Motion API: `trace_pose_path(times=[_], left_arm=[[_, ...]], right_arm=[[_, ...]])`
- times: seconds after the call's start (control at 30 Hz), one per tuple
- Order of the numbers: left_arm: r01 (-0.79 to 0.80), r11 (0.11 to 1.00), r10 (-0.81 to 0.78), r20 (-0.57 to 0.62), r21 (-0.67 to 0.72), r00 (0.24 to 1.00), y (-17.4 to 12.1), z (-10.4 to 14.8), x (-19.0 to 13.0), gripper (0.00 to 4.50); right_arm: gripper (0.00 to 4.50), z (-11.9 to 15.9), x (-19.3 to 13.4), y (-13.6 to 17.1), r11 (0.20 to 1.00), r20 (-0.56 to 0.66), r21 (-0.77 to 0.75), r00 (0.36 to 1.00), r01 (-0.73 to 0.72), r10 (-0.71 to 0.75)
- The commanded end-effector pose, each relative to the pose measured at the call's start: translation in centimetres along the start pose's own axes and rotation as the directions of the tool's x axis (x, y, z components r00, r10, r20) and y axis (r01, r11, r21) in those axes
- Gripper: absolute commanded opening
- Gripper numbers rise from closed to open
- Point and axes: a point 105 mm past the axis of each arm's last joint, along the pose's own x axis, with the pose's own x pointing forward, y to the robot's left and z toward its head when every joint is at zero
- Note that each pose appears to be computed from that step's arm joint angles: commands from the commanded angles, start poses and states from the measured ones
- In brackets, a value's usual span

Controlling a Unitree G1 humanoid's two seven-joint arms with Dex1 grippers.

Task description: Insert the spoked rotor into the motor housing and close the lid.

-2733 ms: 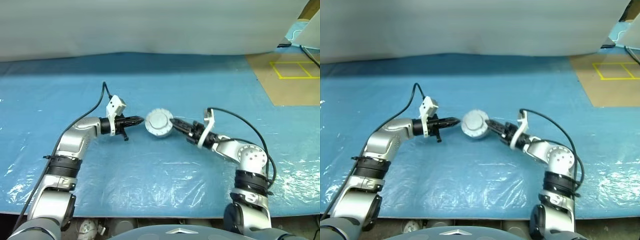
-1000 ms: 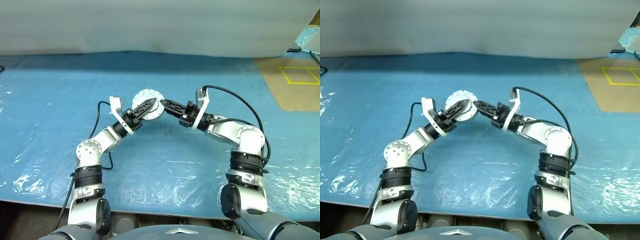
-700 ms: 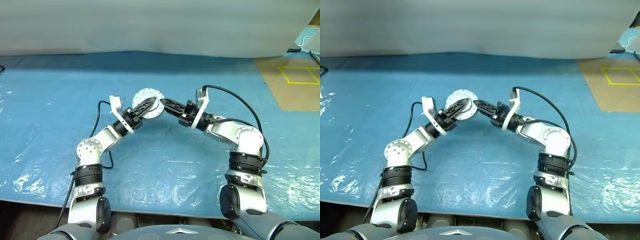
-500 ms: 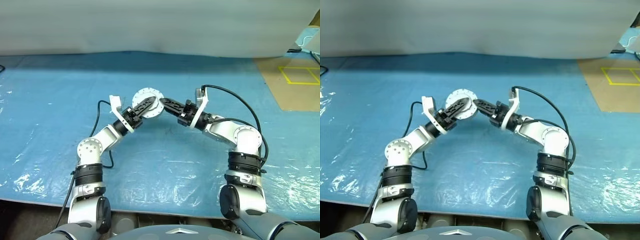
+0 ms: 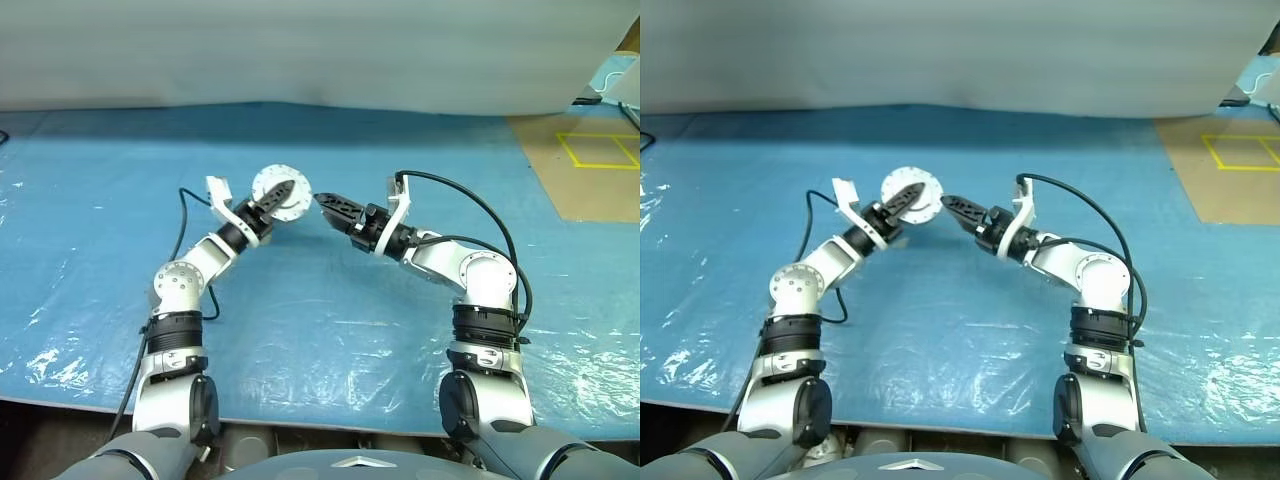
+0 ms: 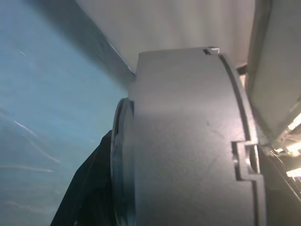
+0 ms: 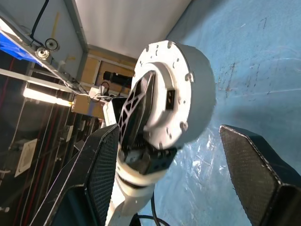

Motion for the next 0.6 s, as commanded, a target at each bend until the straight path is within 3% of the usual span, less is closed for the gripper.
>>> trace_pose_path(times=[0.03, 0.17, 0.23, 0.37, 0.47, 0.6], left_arm=[[-0.126, 0.979, 0.083, 0.255, 0.158, 0.963, 0.8, 7.5, -0.3, 2.68], [-0.334, 0.918, 0.239, 0.372, 0.214, 0.897, 3.9, 10.9, -1.2, 2.68], [-0.472, 0.844, 0.331, 0.445, 0.254, 0.832, 5.6, 13.5, -2.4, 2.68], [-0.634, 0.721, 0.432, 0.534, 0.279, 0.727, 7.4, 16.3, -4.6, 2.68], [-0.714, 0.646, 0.498, 0.560, 0.270, 0.662, 8.9, 17.0, -6.4, 2.68], [-0.740, 0.605, 0.545, 0.526, 0.293, 0.653, 10.3, 16.0, -7.0, 2.68]], right_arm=[[3.52, 0.5, 0.2, 1.1, 0.999, 0.011, -0.022, 0.999, -0.041, 0.041], [3.52, 0.3, 0.5, 0.9, 0.999, 0.003, -0.022, 0.999, -0.036, 0.036], [3.52, 0.2, 0.6, 0.8, 0.999, -0.007, -0.040, 1.000, -0.028, 0.027], [3.52, 0.2, 0.4, 0.5, 0.998, -0.008, -0.066, 1.000, -0.006, 0.005], [3.52, 0.4, 0.2, -0.2, 0.995, 0.016, -0.095, 0.999, 0.034, -0.033], [3.52, 0.4, -0.2, -0.3, 0.980, 0.025, -0.192, 0.998, 0.056, -0.052]])
